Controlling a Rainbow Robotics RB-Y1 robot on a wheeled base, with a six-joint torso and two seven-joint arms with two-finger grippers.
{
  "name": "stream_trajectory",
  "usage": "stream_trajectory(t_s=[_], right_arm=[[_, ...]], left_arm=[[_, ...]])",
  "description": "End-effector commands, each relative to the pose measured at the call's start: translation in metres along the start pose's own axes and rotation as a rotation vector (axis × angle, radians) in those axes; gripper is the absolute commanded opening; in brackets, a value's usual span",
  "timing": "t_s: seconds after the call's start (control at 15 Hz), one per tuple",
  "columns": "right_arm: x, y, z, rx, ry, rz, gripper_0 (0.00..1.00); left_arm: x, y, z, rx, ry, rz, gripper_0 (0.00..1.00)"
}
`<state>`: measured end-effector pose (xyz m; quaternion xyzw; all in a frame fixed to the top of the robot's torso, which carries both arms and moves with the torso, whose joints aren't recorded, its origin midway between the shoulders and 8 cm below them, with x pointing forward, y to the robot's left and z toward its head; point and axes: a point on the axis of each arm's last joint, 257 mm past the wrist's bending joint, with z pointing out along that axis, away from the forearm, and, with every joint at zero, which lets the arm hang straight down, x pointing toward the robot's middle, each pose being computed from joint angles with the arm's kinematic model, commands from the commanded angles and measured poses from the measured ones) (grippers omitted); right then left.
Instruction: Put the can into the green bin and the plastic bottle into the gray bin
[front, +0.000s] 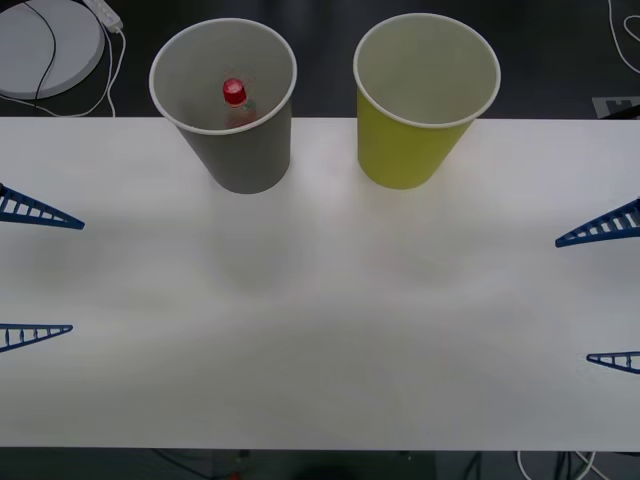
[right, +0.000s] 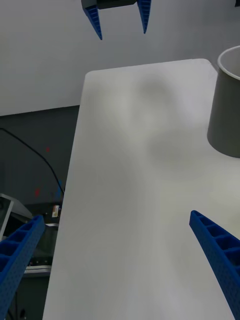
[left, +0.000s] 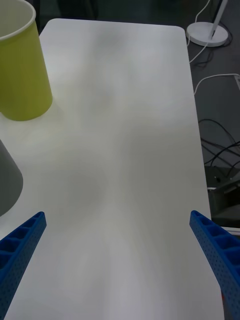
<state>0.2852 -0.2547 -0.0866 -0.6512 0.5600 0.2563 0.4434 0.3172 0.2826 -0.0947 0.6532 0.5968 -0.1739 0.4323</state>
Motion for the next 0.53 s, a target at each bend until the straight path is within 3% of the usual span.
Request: stream_trajectory(t_s=[0.07, 0.53], right_arm=[[0.0011, 0.0034, 0.0019, -0.002, 0.002, -0.007, 1.00], [0.0033, 0.0029, 0.0015, -0.001, 0.011, -0.008, 1.00]], left_arm=[[0.0000, 0.0000, 0.0000, 0.000, 0.000, 0.000, 1.00], [0.0000, 0.0000, 0.0000, 0.000, 0.000, 0.000, 1.00]])
